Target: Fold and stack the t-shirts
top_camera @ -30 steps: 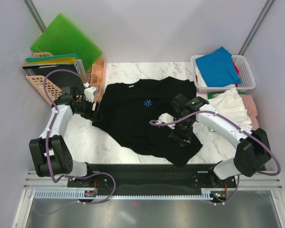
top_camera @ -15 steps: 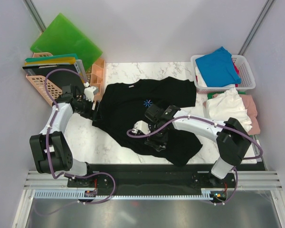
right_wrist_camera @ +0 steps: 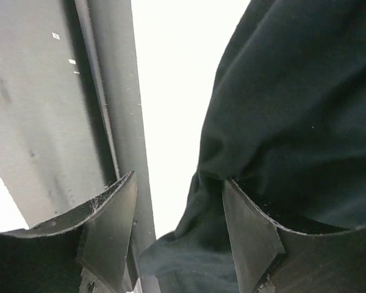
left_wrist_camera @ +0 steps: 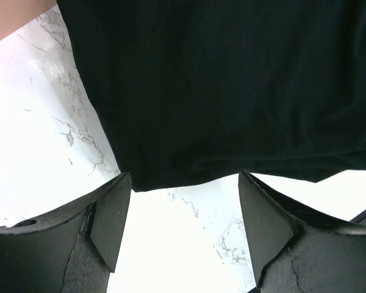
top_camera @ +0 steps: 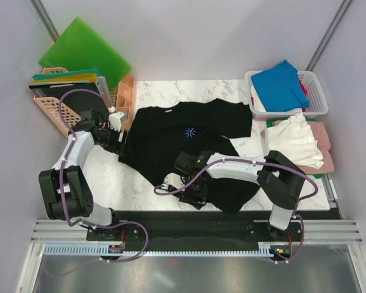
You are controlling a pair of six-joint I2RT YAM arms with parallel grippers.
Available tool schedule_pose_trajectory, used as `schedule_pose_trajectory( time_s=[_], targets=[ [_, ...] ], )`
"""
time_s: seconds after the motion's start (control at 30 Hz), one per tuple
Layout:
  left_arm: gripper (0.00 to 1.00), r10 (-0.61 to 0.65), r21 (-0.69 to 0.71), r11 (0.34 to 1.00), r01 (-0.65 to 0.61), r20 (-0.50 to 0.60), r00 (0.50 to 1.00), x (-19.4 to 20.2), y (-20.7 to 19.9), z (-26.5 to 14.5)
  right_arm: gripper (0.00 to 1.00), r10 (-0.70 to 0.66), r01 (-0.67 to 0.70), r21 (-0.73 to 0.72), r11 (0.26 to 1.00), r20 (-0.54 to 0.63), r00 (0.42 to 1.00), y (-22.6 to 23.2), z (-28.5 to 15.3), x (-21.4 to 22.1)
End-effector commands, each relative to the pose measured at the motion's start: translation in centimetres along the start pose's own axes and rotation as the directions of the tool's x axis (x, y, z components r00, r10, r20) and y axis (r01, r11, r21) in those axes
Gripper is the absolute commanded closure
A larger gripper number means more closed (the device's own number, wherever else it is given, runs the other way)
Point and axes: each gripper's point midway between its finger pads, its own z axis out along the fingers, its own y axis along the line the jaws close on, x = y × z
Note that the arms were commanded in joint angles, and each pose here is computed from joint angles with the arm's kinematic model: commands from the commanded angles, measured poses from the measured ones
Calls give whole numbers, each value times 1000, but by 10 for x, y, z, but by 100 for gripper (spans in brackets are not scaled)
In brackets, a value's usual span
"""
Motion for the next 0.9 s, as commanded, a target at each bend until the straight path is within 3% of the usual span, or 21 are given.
schedule_pose_trajectory(
  time_s=[0.0, 0.07, 0.1, 0.17, 0.2, 0.23, 0.37, 0.6, 0.73, 0.87],
  targets=[
    [22, 20, -20, 1000, -20, 38, 999, -14, 4, -6, 35, -3, 3, 13, 1000, 4, 1000, -6, 8, -1],
    [22, 23, -21, 1000, -22, 36, 999, -13, 3, -6, 36, 0, -1, 22, 1000, 18, 1000, -8, 9, -5],
    [22, 23, -23, 999, -23, 37, 999, -13, 3, -7, 43, 1, -2, 23, 1000, 24, 1000, -9, 8, -6],
    [22, 21, -20, 1000, -20, 30, 999, -9, 3, -5, 68, 7, -8, 25, 1000, 36, 999, -10, 7, -11],
    [22, 24, -17, 1000, -24, 27, 999, -8, 1, -4, 97, 11, -12, 24, 1000, 38, 999, -9, 6, -12],
    [22, 24, -16, 1000, -24, 24, 999, -6, 1, -4, 100, 10, -11, 25, 1000, 41, 999, -9, 5, -13],
    [23, 26, -10, 1000, -26, 10, 1000, 0, 1, -1, 100, -18, 12, 95, 995, 60, 998, -16, -16, -18],
    [23, 20, 6, 1000, -20, 4, 1000, 4, 0, 5, 100, -25, -50, 326, 944, 221, 975, -78, -121, -37],
    [23, 16, 14, 1000, -16, 2, 1000, 6, 0, 7, 100, 51, -162, 438, 884, 255, 966, -140, -173, -5],
    [23, 7, 29, 1000, -7, 1, 1000, 8, -3, 9, 98, 127, -218, 485, 847, 213, 969, -191, -181, 40]
  ],
)
